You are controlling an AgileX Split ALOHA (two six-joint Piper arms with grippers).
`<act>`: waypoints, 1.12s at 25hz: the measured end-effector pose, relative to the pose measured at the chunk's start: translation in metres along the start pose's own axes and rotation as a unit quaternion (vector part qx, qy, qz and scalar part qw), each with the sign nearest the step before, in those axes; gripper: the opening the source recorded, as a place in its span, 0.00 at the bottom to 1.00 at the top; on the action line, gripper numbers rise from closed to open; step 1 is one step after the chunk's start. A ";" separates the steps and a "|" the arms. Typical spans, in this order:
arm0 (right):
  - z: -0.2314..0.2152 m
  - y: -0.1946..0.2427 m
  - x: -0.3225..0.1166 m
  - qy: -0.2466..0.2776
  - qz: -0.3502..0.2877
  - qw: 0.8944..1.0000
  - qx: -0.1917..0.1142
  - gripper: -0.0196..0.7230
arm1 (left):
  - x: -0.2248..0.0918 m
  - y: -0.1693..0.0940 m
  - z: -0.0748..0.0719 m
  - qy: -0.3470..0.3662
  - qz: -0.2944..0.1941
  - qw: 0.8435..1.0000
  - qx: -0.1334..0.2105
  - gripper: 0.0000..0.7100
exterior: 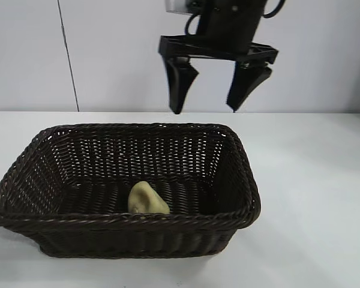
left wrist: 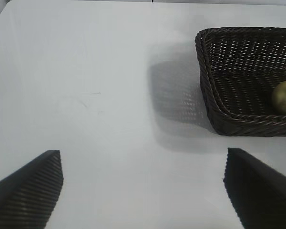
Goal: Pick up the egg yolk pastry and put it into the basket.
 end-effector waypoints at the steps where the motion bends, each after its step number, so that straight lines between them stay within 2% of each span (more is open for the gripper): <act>1: -0.014 -0.001 -0.002 0.014 0.000 1.000 -0.007 0.96 | 0.000 0.000 0.000 0.000 0.000 1.000 0.000 0.94; 4: -0.064 -0.007 -0.014 0.063 0.003 0.997 -0.033 0.96 | 0.000 0.000 0.000 0.000 0.000 1.000 0.000 0.94; 8: -0.131 -0.018 -0.047 0.131 0.030 0.988 -0.071 0.96 | 0.000 0.000 0.000 0.000 0.000 1.000 0.000 0.94; 14: -0.198 -0.035 -0.088 0.239 0.031 0.965 -0.102 0.96 | 0.000 0.000 0.000 0.000 0.000 1.000 0.000 0.94; 19: -0.200 -0.054 -0.100 0.254 0.020 0.961 -0.109 0.96 | 0.000 0.000 0.000 0.000 0.000 1.000 0.000 0.94; 28: -0.118 -0.083 -0.152 0.216 0.037 0.972 -0.089 0.96 | 0.000 0.000 0.000 0.000 0.000 1.000 0.000 0.94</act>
Point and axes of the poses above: a point on each arm's last joint axis where the gripper is mounted, y pointing out along that axis toward the gripper, z along the wrist's bending axis when the last joint is at zero, x = y × z, the point moved 5 cm from there along y, pointing out along that axis toward the gripper, and after that the axes turned 10 degrees about -y, right-handed, at the moved point
